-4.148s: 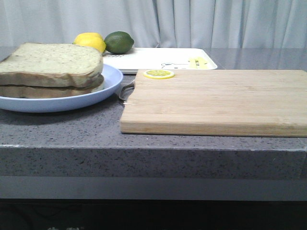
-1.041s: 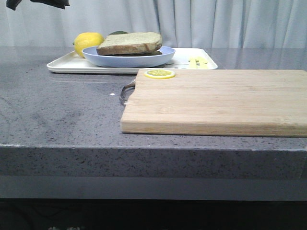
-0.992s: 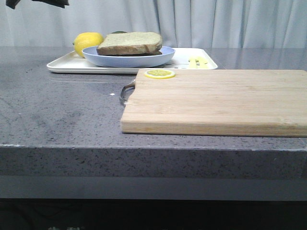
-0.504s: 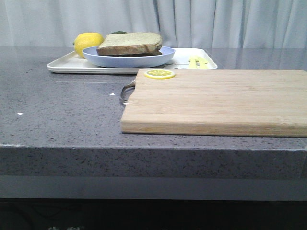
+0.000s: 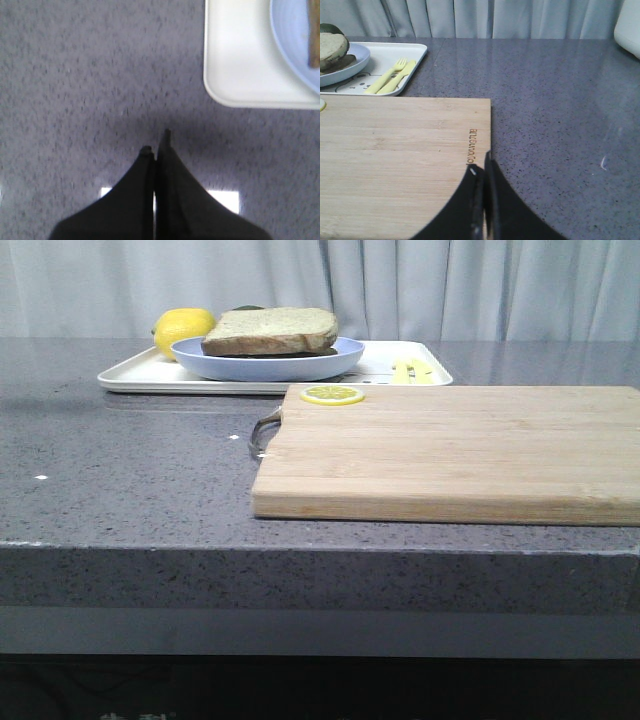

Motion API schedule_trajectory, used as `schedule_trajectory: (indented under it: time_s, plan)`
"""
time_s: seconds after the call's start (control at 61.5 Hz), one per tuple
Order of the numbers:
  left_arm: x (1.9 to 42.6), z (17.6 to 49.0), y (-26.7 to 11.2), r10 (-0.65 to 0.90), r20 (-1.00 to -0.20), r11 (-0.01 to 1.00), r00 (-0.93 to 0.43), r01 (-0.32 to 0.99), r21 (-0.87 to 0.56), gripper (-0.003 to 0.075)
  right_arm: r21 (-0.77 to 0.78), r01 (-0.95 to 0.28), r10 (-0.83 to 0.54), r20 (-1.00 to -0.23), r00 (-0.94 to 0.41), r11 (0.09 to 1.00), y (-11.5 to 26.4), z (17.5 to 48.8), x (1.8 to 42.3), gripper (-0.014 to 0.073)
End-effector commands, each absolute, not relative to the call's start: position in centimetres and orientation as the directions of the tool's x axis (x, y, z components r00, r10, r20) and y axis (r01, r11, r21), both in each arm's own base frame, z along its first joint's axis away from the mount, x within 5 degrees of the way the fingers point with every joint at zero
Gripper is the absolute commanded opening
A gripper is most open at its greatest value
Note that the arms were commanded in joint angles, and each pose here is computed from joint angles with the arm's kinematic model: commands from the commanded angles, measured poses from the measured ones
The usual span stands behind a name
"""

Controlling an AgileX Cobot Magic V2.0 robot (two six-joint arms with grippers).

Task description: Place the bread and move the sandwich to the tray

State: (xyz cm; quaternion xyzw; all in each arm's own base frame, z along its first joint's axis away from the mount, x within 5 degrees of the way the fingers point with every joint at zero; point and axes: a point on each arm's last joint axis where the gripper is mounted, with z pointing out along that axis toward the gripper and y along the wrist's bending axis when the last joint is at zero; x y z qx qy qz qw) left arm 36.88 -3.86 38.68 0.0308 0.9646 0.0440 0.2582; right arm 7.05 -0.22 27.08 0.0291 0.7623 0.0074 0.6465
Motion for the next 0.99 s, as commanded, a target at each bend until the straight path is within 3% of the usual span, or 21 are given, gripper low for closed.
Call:
schedule_trajectory:
  time_s: [0.0, 0.423, 0.976]
  plan:
    - [33.7, 40.9, -3.5, 0.080, -0.608, 0.995, -0.790, 0.030, 0.092, -0.0019, 0.044, 0.027, 0.045, -0.997, -0.055, 0.999, -0.2, 28.7, 7.2, -0.0061]
    - [23.3, 39.4, -2.8, 0.026, -0.869, 0.997, -0.495, 0.071, -0.011, -0.0019, 0.044, 0.027, 0.045, -0.997, -0.056, 0.999, -0.2, 28.7, 7.1, -0.0061]
    - [8.4, 33.1, -0.9, 0.000, -0.986, 0.995, -0.166, 0.101, -0.017, -0.0019, 0.044, 0.027, 0.045, -0.997, -0.056, 0.999, -0.2, 28.7, 7.1, -0.0061]
